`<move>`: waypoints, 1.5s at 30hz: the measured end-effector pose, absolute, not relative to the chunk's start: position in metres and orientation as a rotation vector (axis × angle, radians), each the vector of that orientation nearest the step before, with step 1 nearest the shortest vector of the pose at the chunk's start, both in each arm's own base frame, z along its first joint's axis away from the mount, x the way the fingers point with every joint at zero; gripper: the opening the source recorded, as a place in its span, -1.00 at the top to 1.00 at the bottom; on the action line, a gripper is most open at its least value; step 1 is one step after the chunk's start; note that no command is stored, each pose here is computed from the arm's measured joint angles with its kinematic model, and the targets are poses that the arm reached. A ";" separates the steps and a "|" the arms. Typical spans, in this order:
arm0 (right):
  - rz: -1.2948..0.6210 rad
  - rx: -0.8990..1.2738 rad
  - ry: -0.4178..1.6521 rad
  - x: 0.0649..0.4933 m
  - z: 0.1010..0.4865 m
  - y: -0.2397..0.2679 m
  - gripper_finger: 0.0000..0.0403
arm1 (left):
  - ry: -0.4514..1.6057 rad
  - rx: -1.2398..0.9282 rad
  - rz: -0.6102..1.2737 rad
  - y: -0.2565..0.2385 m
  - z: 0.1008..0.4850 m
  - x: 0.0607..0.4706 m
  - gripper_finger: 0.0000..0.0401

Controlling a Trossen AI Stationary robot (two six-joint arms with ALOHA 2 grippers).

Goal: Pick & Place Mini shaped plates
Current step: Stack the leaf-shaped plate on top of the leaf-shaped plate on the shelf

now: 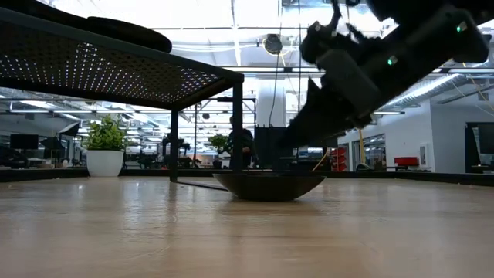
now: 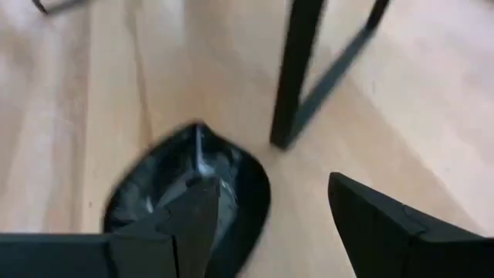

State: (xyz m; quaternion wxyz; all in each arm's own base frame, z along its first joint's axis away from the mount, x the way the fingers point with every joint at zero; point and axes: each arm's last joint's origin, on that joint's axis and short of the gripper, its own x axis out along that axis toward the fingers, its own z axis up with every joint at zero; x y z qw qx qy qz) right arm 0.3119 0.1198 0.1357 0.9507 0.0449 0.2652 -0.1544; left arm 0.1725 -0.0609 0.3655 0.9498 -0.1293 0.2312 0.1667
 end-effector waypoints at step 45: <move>-0.455 -0.206 0.273 0.301 0.197 0.129 1.00 | 0.475 -0.186 0.342 -0.090 0.349 0.201 0.62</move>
